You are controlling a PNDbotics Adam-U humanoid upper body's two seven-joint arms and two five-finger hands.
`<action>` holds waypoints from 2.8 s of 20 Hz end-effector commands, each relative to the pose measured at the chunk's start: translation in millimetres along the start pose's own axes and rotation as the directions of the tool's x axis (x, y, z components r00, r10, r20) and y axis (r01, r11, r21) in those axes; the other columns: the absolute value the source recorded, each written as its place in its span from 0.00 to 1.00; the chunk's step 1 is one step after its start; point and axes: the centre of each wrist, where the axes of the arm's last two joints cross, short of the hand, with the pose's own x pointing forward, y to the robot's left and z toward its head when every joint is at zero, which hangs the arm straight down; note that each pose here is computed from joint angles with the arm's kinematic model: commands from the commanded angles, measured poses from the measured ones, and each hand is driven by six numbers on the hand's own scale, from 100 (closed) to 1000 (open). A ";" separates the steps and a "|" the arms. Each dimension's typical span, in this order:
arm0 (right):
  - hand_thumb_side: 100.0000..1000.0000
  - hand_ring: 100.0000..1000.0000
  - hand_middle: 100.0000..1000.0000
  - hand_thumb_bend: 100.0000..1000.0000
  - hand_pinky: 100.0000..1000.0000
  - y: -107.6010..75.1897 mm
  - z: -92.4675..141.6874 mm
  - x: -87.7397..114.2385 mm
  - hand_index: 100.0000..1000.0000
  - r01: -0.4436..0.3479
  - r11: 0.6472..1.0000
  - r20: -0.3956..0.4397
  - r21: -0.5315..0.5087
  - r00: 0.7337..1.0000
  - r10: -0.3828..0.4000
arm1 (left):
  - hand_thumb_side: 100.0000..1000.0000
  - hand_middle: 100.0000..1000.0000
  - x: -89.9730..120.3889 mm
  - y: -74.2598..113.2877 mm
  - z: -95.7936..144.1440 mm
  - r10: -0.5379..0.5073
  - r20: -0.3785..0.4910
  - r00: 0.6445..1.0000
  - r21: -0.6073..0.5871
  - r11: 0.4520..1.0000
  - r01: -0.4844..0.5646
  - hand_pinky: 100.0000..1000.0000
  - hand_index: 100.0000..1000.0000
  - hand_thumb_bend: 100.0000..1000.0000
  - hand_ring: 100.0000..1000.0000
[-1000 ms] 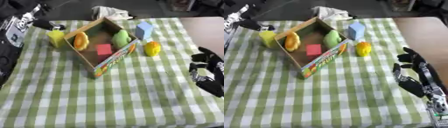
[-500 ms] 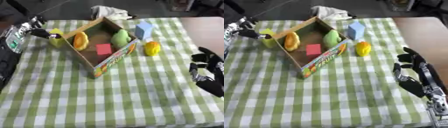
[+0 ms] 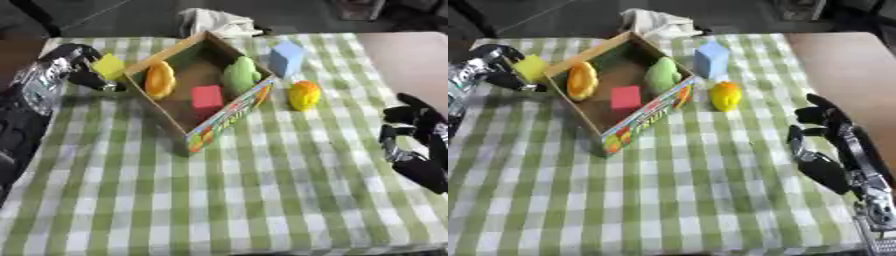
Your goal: Pick up objects on the table and place them in the box.
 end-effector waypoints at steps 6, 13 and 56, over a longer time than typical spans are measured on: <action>0.20 0.77 0.72 0.01 0.69 -4.6 -3.5 3.5 0.96 0.000 1.000 0.019 -0.008 1.000 0.000 | 0.22 0.54 -2.4 6.5 0.8 -0.015 -0.037 0.999 0.103 0.994 0.019 0.67 0.71 0.63 0.56; 0.20 0.77 0.72 0.01 0.69 -4.0 -3.4 2.7 0.96 0.004 1.000 0.017 -0.007 1.000 -0.003 | 0.04 0.39 -2.6 -6.0 -0.1 0.005 -0.054 0.999 0.174 0.985 0.004 0.56 0.57 0.45 0.43; 0.22 0.78 0.73 0.02 0.70 -32.4 -24.0 15.1 0.96 -0.131 0.991 0.066 0.016 0.989 0.130 | 0.49 0.72 111.4 56.2 55.9 -0.123 0.606 0.786 0.176 0.984 0.018 0.75 0.82 0.88 0.71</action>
